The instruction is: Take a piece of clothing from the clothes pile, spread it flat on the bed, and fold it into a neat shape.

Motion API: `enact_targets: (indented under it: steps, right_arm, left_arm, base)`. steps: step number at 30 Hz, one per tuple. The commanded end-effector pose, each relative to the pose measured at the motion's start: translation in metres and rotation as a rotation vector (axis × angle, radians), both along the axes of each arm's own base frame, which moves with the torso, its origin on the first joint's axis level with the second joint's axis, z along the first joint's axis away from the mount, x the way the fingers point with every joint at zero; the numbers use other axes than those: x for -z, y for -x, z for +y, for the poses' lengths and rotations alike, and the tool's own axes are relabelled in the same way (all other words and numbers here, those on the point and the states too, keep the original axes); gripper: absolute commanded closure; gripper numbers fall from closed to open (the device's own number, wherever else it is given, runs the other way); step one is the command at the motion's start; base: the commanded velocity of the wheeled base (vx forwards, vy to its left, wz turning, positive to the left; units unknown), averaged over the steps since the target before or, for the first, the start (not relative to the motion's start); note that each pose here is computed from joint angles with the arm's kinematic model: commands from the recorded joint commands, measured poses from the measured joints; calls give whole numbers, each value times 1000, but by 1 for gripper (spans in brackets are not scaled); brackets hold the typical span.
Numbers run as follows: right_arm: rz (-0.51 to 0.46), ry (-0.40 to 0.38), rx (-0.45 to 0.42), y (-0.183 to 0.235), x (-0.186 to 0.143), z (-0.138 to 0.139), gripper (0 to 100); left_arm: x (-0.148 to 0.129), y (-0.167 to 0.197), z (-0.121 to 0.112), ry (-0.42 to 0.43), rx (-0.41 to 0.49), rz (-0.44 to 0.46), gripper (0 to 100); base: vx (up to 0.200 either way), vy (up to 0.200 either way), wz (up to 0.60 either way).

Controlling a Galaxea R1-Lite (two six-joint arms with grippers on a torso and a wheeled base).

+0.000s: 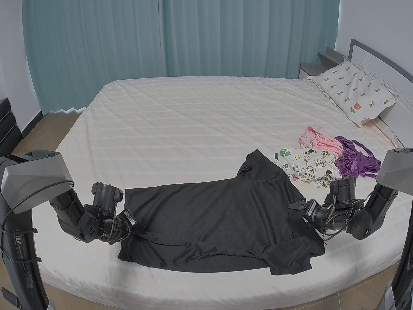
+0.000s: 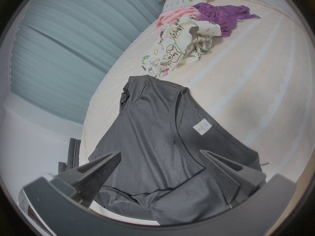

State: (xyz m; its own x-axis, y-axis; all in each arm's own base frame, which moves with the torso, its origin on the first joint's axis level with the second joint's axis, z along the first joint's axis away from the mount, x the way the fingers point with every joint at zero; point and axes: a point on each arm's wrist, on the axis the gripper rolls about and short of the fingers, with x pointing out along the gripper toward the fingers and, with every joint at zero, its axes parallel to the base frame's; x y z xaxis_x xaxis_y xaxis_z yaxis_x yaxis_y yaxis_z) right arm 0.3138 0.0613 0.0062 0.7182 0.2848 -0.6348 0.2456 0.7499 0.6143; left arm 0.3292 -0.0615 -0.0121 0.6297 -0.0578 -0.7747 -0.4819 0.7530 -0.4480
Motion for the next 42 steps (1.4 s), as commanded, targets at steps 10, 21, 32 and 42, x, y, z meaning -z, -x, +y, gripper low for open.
enact_targets:
  steps: [10, 21, 32, 42]
  right_arm:
    - [-35, 174, -304, -4, 25, -12, 0]
    - [-41, 249, -448, -11, 54, -33, 0]
    - [-50, 220, -550, 4, 59, -42, 0]
    - [-63, 244, -591, 6, 62, -43, 0]
  left_arm:
    - [1, 4, 0, -2, 3, 13, 100]
    - [2, 7, 0, 18, 23, 53, 100]
    - [2, 7, 0, 21, 25, 55, 100]
    - [3, 7, 0, 21, 25, 57, 100]
  base:
    - [0, 0, 0]
    - [0, 0, 0]
    - [0, 0, 0]
    - [0, 0, 0]
